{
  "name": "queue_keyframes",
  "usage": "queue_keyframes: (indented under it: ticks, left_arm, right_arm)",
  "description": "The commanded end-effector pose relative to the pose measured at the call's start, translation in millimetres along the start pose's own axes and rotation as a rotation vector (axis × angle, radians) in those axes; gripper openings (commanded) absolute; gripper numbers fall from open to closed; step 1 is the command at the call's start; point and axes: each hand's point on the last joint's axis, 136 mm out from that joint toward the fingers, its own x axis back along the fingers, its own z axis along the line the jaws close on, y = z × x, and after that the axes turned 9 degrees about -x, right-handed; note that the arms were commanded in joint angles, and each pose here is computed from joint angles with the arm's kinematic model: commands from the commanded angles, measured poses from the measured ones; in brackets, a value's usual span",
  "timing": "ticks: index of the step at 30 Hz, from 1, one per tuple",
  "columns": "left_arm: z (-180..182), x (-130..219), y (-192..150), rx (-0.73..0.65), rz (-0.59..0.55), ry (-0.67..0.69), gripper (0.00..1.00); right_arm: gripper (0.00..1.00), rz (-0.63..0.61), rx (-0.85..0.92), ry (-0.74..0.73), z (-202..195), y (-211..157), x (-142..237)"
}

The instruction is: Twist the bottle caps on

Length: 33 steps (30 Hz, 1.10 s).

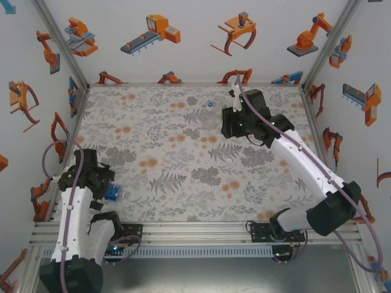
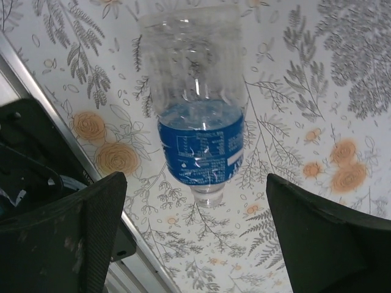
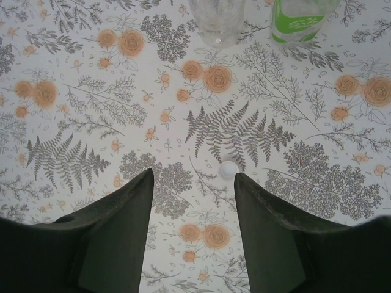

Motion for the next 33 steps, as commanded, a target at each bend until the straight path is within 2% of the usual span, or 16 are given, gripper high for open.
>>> queue_keyframes:
  ticks: [1, 6, 12, 19, 27, 33]
  left_arm:
    - [-3.7, -12.9, -3.0, 0.051, 0.067, -0.041, 0.90]
    - [-6.8, -35.0, 3.5, 0.127, 0.106, -0.045, 0.91]
    - [-5.8, -52.1, 20.9, 0.150, 0.103, -0.006, 0.91]
    - [-3.3, -75.9, 24.7, 0.178, 0.149, 0.039, 0.91]
    - [6.5, -93.5, 20.0, 0.174, 0.169, 0.120, 0.80]
    - [9.1, -95.4, 17.0, 0.187, 0.171, 0.127, 0.65]
  right_arm:
    - [0.53, -0.012, -0.012, 0.010, 0.5, 1.6, 3.5]
    - [0.53, 0.001, -0.011, 0.013, 1.1, -0.7, 2.7]
    - [0.53, 0.016, -0.012, 0.009, -0.7, -6.3, 2.0]
    - [0.53, 0.025, -0.013, 0.007, -2.6, -12.0, 2.8]
    - [0.53, 0.029, -0.015, -0.009, -7.0, -17.5, 4.8]
    - [0.53, 0.028, -0.018, -0.015, -8.7, -19.4, 7.4]
